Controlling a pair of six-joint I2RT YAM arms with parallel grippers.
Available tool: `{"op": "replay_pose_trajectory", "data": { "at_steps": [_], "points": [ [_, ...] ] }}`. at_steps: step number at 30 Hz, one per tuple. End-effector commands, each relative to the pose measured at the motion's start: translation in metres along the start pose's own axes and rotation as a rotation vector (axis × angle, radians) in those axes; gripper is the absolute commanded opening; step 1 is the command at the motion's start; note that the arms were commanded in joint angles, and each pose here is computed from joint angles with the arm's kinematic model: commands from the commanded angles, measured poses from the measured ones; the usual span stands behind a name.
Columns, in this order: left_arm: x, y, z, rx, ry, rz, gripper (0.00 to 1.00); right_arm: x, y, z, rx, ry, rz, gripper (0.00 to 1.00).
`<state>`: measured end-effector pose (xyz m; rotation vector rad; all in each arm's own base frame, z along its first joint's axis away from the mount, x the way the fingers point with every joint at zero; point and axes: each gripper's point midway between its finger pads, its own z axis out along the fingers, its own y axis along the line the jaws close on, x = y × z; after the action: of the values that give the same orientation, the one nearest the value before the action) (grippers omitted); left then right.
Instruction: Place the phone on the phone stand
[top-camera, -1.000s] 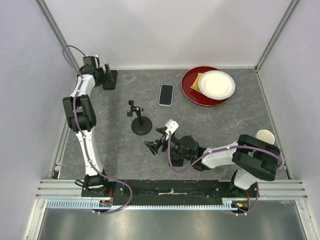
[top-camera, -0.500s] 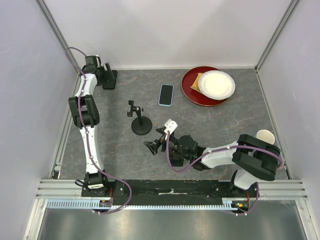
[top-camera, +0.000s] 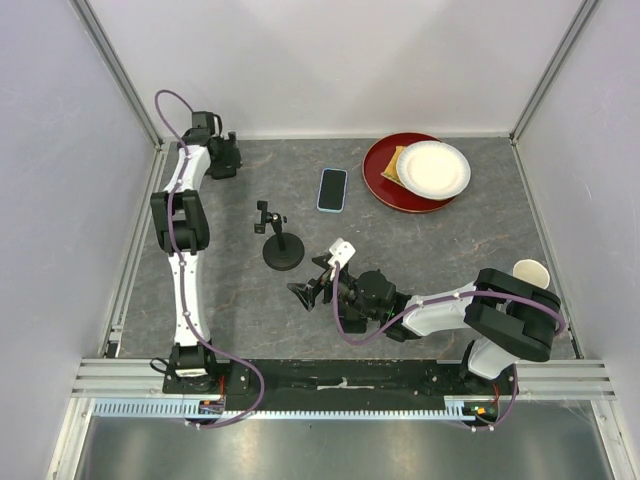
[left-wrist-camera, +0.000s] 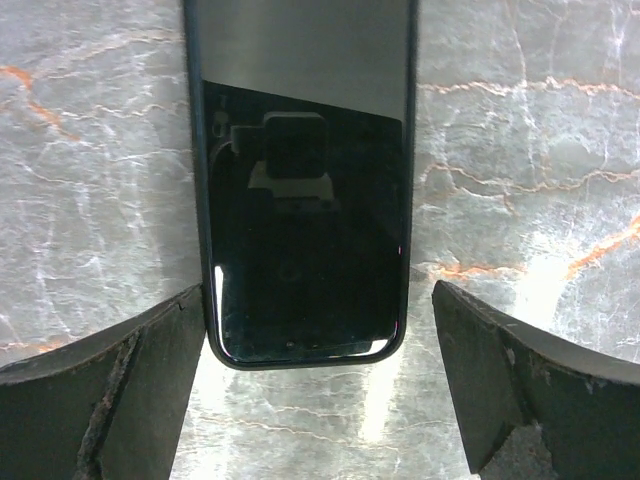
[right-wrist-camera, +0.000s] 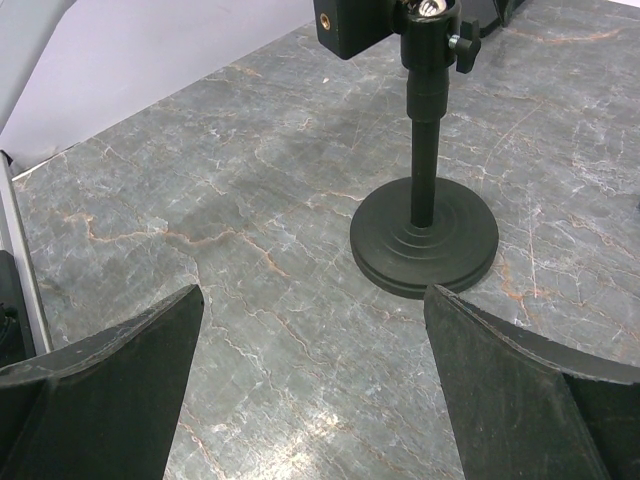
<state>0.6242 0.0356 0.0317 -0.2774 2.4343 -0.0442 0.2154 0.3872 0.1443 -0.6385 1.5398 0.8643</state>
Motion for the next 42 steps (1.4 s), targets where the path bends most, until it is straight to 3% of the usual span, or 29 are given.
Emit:
{"op": "replay_pose_trajectory", "data": {
  "at_steps": [1, 7, 11, 13, 17, 25, 28, 32, 35, 41, 42],
  "points": [
    [0.002, -0.006, -0.005, -0.051, 0.004, 0.129, 0.99, -0.019, 0.006, 0.001, -0.023, -0.070, 0.026, 0.98],
    [0.004, 0.002, -0.007, -0.159, 0.004, 0.147, 0.99, -0.021, 0.005, -0.001, -0.021, -0.075, 0.027, 0.98],
    [0.012, 0.009, -0.003, -0.195, 0.027, 0.150, 0.90, -0.020, 0.005, -0.001, -0.021, -0.074, 0.023, 0.98],
    [0.017, 0.013, 0.000, -0.211, 0.041, 0.147, 0.89, -0.021, 0.005, -0.001, -0.021, -0.077, 0.027, 0.98],
    [0.022, 0.009, 0.002, -0.193, 0.060, 0.126, 1.00, -0.020, 0.004, -0.001, -0.018, -0.074, 0.026, 0.98],
    [0.024, 0.000, 0.008, -0.141, 0.067, 0.039, 1.00, -0.016, 0.006, 0.002, -0.023, -0.060, 0.024, 0.98],
    [0.029, -0.001, 0.013, -0.134, 0.080, 0.040, 0.88, -0.017, 0.005, 0.003, -0.017, -0.064, 0.023, 0.98],
    [0.030, 0.002, 0.013, -0.139, 0.085, 0.038, 0.54, -0.017, 0.006, 0.004, -0.024, -0.058, 0.021, 0.98],
    [0.024, 0.007, 0.006, -0.149, 0.076, 0.047, 0.36, -0.018, 0.009, 0.007, -0.031, -0.052, 0.020, 0.98],
    [0.016, 0.014, -0.018, -0.158, 0.059, 0.048, 0.02, -0.024, 0.013, 0.020, -0.017, -0.009, -0.011, 0.98],
    [0.014, 0.013, -0.021, -0.157, 0.050, 0.045, 0.02, -0.017, 0.011, 0.021, 0.000, 0.028, -0.033, 0.98]
  ]
}}
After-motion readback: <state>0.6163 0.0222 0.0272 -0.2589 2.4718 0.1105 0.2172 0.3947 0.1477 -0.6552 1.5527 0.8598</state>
